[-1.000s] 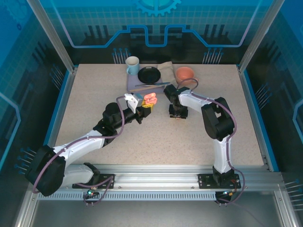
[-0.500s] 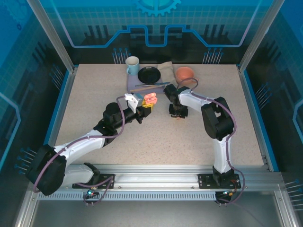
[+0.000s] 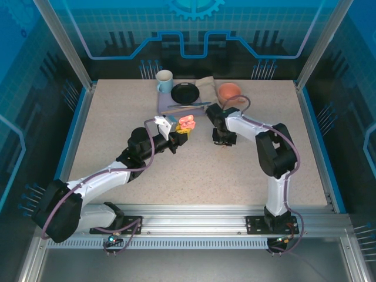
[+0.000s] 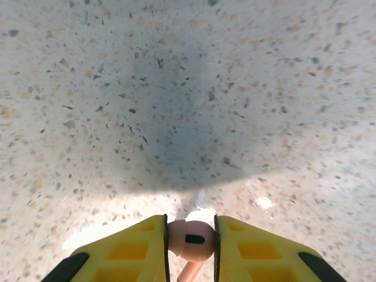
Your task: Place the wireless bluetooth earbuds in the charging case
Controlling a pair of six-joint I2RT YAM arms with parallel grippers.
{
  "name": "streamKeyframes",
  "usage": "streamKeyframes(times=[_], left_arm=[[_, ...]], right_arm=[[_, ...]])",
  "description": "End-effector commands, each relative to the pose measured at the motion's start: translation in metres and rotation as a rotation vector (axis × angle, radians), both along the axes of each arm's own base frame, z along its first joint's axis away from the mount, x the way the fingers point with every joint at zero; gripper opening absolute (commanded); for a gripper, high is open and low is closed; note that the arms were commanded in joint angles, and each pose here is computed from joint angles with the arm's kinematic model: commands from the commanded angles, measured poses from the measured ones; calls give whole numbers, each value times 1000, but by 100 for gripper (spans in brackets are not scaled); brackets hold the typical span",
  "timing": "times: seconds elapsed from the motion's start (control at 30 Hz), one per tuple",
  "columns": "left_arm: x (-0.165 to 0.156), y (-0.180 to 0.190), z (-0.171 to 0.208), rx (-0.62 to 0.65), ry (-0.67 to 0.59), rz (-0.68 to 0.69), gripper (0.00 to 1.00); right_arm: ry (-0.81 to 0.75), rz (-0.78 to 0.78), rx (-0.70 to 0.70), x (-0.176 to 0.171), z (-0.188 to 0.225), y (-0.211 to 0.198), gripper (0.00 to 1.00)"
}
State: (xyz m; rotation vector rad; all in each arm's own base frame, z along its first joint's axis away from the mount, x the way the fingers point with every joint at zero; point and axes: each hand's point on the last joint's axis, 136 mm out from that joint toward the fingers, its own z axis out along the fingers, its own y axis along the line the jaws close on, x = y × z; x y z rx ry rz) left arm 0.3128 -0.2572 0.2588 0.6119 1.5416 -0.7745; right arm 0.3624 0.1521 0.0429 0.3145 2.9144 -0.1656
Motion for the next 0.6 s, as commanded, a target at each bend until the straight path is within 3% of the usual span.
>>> streamKeyframes(times=[0.0, 0.23, 0.57], left_arm=[[-2, -1, 12, -26, -28, -21, 0], [-7, -5, 6, -32, -8, -56, 0], [-18, -19, 9, -28, 10, -161, 0]], right_arm=[[-75, -15, 11, 1, 30, -10, 22], [-244, -2, 99, -4, 90, -9, 22], [-632, 103, 308, -17, 233, 6, 24]])
